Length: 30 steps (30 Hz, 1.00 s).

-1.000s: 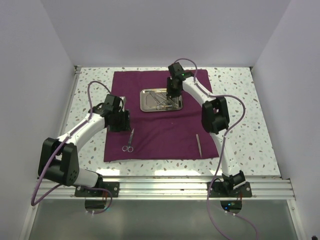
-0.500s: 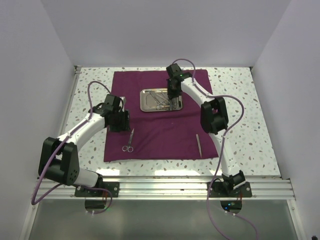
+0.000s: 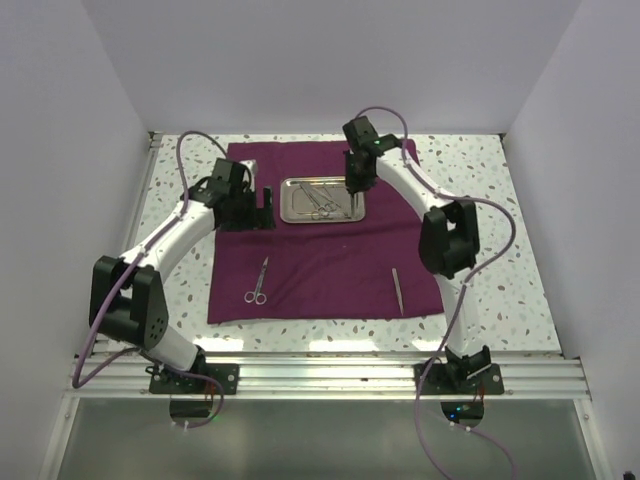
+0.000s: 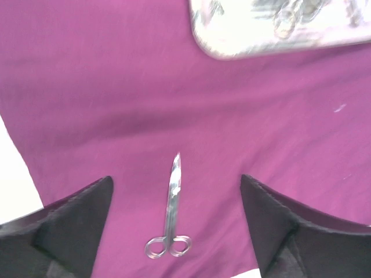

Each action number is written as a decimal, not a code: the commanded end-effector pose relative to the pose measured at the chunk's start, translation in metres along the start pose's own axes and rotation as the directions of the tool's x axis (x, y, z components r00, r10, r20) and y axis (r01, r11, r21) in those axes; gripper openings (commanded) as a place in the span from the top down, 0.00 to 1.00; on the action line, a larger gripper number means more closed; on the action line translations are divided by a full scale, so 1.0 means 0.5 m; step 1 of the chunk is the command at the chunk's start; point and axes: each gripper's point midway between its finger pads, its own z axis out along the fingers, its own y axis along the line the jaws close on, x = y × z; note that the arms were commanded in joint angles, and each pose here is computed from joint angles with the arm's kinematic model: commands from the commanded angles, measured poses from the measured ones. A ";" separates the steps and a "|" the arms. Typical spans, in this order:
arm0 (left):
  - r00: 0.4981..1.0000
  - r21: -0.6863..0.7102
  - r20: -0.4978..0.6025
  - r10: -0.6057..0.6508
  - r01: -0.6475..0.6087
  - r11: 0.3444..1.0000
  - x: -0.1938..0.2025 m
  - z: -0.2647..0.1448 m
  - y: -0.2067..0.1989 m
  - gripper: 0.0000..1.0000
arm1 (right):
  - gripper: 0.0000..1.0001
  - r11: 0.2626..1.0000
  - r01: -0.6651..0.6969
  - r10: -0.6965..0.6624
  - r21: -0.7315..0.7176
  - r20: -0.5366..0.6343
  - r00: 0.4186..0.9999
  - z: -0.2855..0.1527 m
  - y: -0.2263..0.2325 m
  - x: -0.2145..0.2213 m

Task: Open and lay out the surgical kit
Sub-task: Pick up the medical item from the container, then place the medical item in the surgical kit.

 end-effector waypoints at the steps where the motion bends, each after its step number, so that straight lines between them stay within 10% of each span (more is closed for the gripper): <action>1: 0.996 0.064 0.083 0.013 -0.018 0.998 -0.082 0.005 -0.035 0.00 | 1.00 0.999 -0.024 0.028 -0.034 0.130 0.991 -0.176 -0.018 -0.042; 9: 0.995 0.291 0.098 -0.001 -0.027 0.956 -0.170 0.079 -0.138 0.00 | 1.00 0.997 -0.051 0.054 0.062 -0.043 0.998 -0.181 -0.136 0.239; 23: 0.997 0.156 0.076 0.015 -0.027 0.987 -0.259 0.220 -0.214 0.04 | 1.00 0.988 -0.079 0.102 0.134 -0.182 0.978 -0.179 -0.207 0.427; 30: 0.999 0.099 0.048 0.011 -0.016 0.995 -0.228 0.266 -0.215 0.08 | 0.17 0.985 -0.072 0.098 0.156 -0.161 0.982 -0.219 -0.221 0.418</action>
